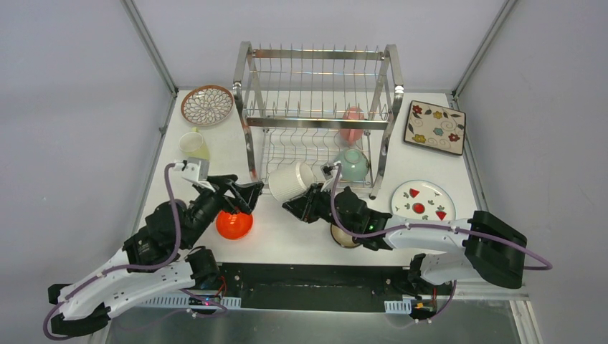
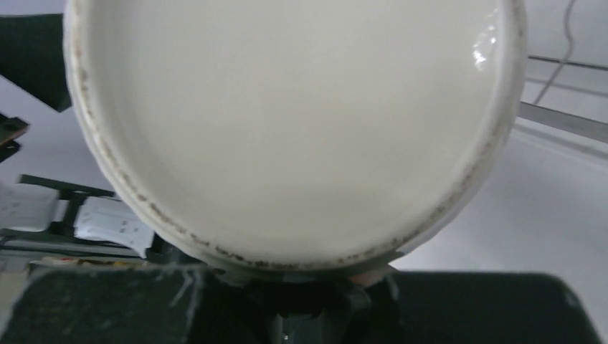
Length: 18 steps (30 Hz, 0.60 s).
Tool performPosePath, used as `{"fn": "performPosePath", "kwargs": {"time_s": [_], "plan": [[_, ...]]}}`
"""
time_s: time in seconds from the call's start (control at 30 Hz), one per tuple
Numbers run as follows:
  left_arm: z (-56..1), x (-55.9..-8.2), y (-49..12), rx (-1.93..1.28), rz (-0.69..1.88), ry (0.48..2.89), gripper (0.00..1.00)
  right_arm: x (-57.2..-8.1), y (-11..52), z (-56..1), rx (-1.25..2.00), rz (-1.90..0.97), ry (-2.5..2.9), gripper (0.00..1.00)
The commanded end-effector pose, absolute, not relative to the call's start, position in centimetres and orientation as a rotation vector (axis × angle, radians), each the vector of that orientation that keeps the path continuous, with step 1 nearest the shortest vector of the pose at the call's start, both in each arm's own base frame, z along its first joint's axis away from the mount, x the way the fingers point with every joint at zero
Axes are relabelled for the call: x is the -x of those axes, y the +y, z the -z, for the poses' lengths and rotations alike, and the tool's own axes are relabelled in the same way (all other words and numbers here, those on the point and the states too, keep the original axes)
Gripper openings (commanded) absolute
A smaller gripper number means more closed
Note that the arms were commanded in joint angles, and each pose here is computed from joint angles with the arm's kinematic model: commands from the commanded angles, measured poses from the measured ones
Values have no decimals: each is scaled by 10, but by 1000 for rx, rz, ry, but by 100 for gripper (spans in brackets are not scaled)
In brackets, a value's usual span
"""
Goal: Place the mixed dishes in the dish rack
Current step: Turn the cup upside down in the dish rack.
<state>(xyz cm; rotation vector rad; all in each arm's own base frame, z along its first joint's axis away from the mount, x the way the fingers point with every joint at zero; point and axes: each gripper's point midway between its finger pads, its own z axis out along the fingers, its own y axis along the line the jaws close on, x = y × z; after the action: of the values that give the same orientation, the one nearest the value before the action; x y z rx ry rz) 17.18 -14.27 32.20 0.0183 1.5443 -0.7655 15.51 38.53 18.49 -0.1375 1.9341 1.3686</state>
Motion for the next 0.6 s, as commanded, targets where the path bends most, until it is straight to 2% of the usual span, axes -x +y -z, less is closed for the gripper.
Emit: {"fn": "performPosePath", "kwargs": {"time_s": [0.0,0.27,0.57], "plan": [[-313,-180,-146,-194,579,1595,99,-183,383,-233,185,-1205,1792,0],[-311,-186,-151,-408,405,1609,99,-210,379,-223,303,-908,1860,0],[-318,-179,-146,-478,397,1575,99,-240,375,-204,408,-684,1890,0]]}}
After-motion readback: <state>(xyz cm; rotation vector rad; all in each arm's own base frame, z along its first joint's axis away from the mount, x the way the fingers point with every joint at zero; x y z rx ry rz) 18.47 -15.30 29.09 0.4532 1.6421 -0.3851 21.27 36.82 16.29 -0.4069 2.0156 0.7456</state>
